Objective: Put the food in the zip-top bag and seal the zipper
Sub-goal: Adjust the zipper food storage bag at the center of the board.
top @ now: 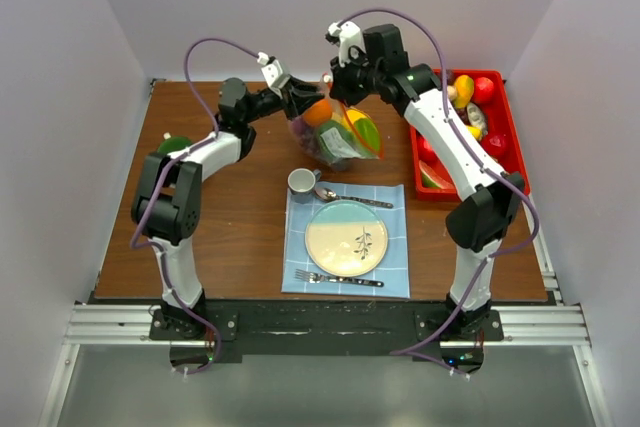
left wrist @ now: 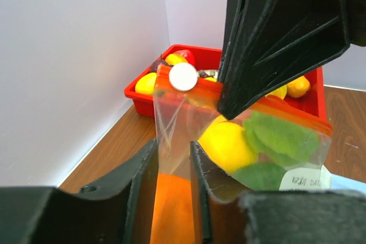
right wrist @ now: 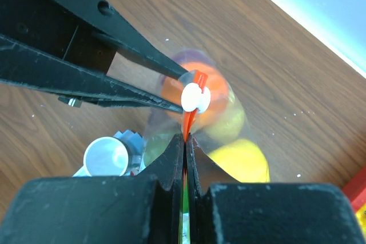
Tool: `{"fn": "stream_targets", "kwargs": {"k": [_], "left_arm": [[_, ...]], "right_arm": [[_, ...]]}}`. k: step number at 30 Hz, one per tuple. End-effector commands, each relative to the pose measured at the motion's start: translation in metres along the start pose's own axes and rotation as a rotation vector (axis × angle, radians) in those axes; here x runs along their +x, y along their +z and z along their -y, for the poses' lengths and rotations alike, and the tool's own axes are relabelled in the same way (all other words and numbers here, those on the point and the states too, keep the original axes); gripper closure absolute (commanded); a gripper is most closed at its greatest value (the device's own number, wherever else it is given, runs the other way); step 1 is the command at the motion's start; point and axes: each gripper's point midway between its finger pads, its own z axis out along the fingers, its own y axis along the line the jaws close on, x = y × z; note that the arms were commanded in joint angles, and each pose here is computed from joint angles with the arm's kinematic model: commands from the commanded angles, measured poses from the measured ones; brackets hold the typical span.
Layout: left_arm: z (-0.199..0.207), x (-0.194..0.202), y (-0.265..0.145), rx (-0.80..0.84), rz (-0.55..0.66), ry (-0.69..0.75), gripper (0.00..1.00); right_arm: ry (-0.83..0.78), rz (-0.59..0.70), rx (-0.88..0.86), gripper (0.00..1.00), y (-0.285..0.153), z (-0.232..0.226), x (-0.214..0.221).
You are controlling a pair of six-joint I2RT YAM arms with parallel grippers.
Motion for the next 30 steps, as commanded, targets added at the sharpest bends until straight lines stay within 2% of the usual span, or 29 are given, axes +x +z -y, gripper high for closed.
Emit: {"fn": "stream_targets", "kwargs": {"k": [1,5,12,23,30], "left_arm": [[0.003,-0.052,-0.011,0.053,0.092,0.057,0.64],[0.009,-0.064,-0.019,0.114,0.132,0.07,0.59],[0.014,-0.064,-0.012,0.227,0.101,0.043,0.57],[0.005,-0.052,-0.002,0.273,0.066,0.006,0.57],[0.019,-0.048,-0.007,0.35,0.075,-0.041,0.58]], "right_arm": [[-0.047,0.075,0.013,1.0,-0.031,-0.004,-0.035],[-0.062,0.057,-0.001,1.0,-0.033,-0.007,-0.031],[-0.099,0.045,-0.02,1.0,-0.035,-0.015,-0.031],[-0.138,0.028,-0.009,1.0,-0.032,-0.024,-0.031],[-0.151,0.017,0.018,1.0,-0.029,-0.021,-0.03]]}}
